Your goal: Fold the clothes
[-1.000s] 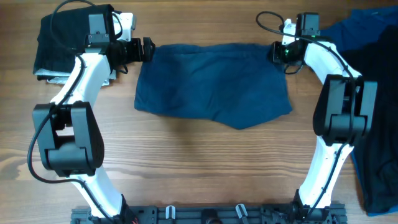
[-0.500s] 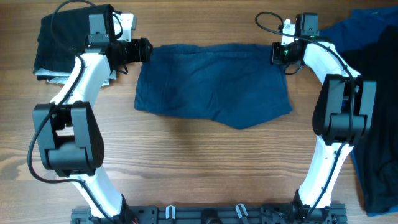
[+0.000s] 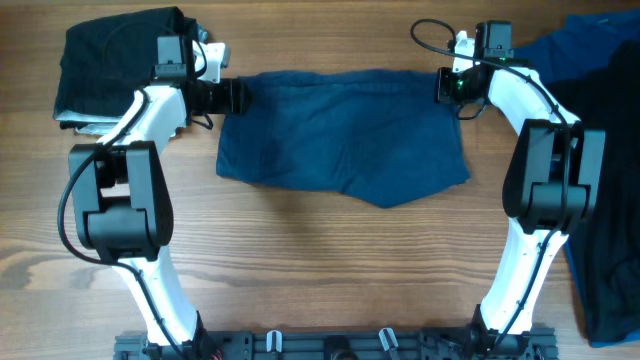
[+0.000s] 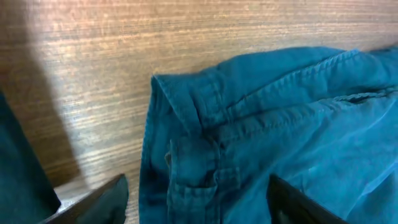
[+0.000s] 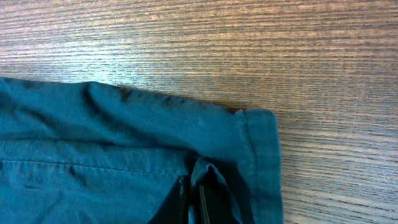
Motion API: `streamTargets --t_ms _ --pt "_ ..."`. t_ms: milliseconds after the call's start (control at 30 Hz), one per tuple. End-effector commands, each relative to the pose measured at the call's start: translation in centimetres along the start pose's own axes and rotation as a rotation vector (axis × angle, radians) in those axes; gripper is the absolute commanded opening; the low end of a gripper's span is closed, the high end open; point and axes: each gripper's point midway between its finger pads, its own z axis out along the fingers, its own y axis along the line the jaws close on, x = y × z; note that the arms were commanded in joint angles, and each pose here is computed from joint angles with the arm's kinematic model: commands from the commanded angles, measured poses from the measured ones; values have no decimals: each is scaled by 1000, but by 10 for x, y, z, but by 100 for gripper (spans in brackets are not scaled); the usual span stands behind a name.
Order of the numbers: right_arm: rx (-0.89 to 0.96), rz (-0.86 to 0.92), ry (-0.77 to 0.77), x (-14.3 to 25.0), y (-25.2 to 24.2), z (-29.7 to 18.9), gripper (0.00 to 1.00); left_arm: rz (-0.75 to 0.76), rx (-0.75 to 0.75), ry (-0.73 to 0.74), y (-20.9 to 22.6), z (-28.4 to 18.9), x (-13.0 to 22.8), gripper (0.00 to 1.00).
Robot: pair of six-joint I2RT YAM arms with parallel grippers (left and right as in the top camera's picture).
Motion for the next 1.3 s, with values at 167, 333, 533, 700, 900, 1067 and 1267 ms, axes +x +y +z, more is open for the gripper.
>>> streamTargets --t_ms 167,333,533,700,900,1067,1267 --pt "-16 8 35 12 1 11 7 10 68 4 -14 4 -1 52" --pt "-16 8 36 12 1 11 7 8 69 12 -14 5 1 50" --pt "-16 9 38 13 1 11 7 7 69 18 -14 5 2 51" --pt "-16 9 40 13 1 11 7 -2 62 36 -9 14 9 48" --pt "-16 11 46 15 1 11 7 -9 63 54 -10 15 14 26" --pt "-16 11 46 14 1 11 8 -9 64 54 -9 17 14 4" --pt "-16 9 39 12 2 10 4 12 73 7 -18 -1 -2 4"
